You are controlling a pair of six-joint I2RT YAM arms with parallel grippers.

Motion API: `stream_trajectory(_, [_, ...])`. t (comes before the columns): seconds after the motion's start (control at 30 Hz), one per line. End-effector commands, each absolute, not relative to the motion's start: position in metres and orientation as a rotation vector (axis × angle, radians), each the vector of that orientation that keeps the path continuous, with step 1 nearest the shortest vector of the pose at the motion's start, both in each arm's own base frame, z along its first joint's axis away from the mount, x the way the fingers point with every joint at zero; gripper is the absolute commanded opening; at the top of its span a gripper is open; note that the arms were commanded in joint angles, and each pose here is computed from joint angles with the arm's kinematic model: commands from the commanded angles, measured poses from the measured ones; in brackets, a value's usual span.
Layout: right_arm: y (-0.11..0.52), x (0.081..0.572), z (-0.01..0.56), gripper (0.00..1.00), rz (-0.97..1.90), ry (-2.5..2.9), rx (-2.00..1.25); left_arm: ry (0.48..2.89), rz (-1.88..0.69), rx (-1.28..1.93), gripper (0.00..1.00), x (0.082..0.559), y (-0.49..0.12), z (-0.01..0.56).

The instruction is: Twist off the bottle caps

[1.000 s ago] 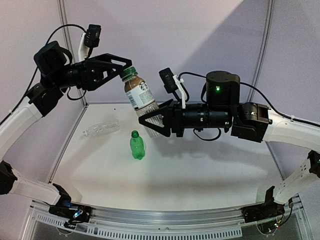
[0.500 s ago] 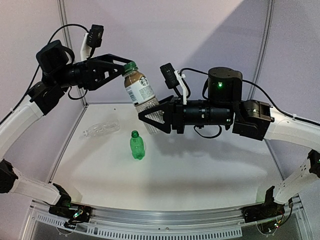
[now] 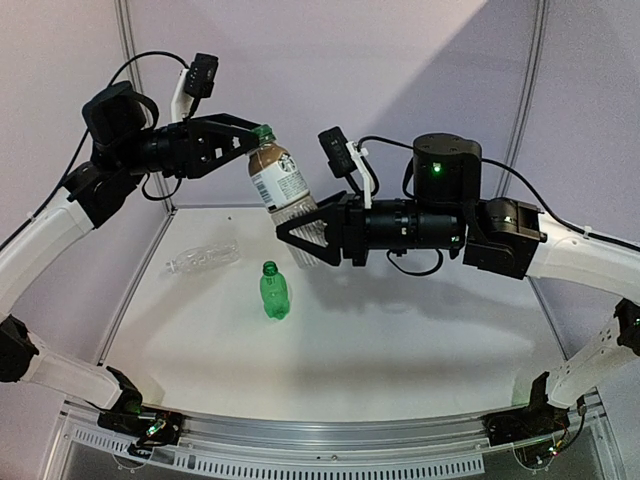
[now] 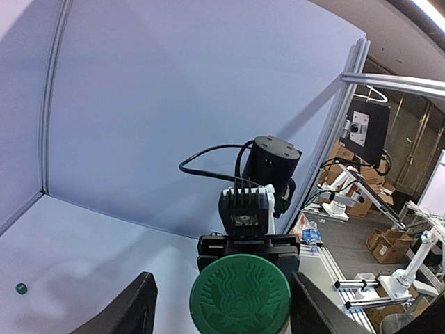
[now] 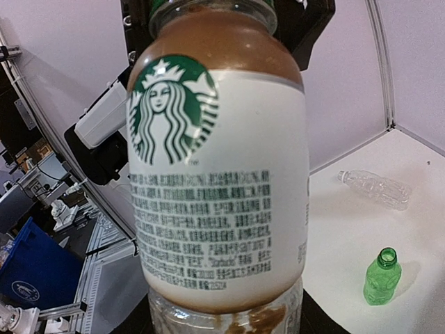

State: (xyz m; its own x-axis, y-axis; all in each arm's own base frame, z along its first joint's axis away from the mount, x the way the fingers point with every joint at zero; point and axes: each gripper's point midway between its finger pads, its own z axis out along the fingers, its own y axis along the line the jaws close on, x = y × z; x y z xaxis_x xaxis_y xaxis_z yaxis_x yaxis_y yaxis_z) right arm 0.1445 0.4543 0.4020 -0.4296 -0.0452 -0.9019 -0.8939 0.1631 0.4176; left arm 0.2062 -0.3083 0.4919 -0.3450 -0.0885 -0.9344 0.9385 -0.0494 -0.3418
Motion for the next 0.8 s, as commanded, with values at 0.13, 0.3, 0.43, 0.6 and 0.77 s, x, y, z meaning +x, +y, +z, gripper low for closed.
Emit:
stream_trajectory(0.13, [0.4586,0.1406,0.4065,0.25,1.369,1.636,-0.94,1.348,-1.528,0.962,0.65,0.2083,-0.3057,0.502])
stream_trajectory(0.3, [0.4593,0.1411,0.4071,0.25,1.367,1.634,-0.939,1.35,-1.535,0.967,0.65,0.2073,-0.3058,0.5012])
stream_trajectory(0.43, [0.4592,0.1418,0.4072,0.25,1.365,1.634,-0.936,1.354,-1.538,0.962,0.73,0.2071,-0.3055,0.5011])
stream_trajectory(0.6, [0.4596,0.1417,0.407,0.25,1.368,1.635,-0.936,1.356,-1.539,0.955,0.73,0.2075,-0.3052,0.5018])
stream_trajectory(0.77, [0.4601,0.142,0.4065,0.25,1.368,1.636,-0.935,1.365,-1.542,0.949,0.66,0.2086,-0.3057,0.5005])
